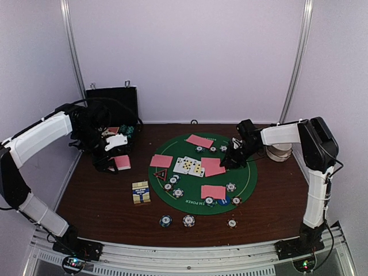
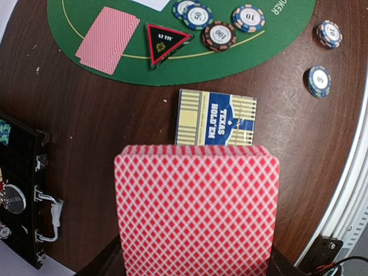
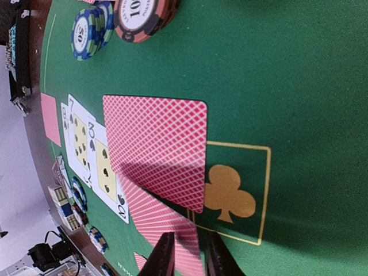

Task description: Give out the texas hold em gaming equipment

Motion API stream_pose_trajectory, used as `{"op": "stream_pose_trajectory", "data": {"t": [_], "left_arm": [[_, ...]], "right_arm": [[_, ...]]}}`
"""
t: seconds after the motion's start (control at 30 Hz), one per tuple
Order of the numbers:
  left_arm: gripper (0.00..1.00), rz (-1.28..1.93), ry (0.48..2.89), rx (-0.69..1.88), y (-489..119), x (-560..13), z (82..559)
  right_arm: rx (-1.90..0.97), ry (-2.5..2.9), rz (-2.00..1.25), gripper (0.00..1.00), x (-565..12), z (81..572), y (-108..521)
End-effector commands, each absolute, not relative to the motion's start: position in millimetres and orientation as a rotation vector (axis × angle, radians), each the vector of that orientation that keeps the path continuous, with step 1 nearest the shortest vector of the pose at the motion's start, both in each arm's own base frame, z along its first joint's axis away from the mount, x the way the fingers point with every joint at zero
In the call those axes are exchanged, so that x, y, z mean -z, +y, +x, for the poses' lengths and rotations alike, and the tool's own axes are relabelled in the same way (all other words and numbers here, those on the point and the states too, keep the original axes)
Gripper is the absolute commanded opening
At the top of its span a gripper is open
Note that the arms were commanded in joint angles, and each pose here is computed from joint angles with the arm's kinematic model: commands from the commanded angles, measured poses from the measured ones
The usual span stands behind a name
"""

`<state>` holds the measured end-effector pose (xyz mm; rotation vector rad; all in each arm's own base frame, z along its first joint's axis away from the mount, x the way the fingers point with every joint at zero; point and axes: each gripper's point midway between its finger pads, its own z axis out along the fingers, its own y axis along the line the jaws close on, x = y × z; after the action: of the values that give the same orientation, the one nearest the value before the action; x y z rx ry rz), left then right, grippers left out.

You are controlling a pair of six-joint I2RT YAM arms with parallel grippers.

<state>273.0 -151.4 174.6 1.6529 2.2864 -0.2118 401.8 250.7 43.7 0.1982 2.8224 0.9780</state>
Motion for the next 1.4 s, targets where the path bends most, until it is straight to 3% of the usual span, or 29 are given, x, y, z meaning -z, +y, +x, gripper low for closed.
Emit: {"op": "stream_pose_trajectory", "data": {"t": [0.0,0.1,0.3,0.47,0.8,1.07,1.23,1.37], "left_arm": [[0.00,1.651,2.235,0.154,-142,-169,276],[0.00,1.653,2.239,0.135,-135,-160,274],[0.00,1.639,2.273,0.116,-116,-137,273],[0.00,1.678,2.289,0.088,-108,-105,271],[0.00,1.731,2.345,0.104,-108,-46,274],[0.00,1.785,2.365,0.121,-121,-18,270],[0.19,1.792,2.356,0.160,-133,-17,268],[0.47,1.775,2.365,0.182,-138,-18,267]], "right_arm": [[-0.832,2.839,0.129,0.31,-42,402,245],[-0.784,2.823,0.108,0.47,-50,403,243],[-0.710,2.777,0.081,0.64,-78,404,237],[-0.681,2.716,0.074,0.98,-109,399,230],[-0.742,2.596,0.092,1.00,-164,371,222],[-0.694,2.592,0.100,0.99,-163,349,209],[-0.652,2.604,0.104,1.00,-158,345,202],[-0.636,2.597,0.098,1.00,-161,344,200]]}}
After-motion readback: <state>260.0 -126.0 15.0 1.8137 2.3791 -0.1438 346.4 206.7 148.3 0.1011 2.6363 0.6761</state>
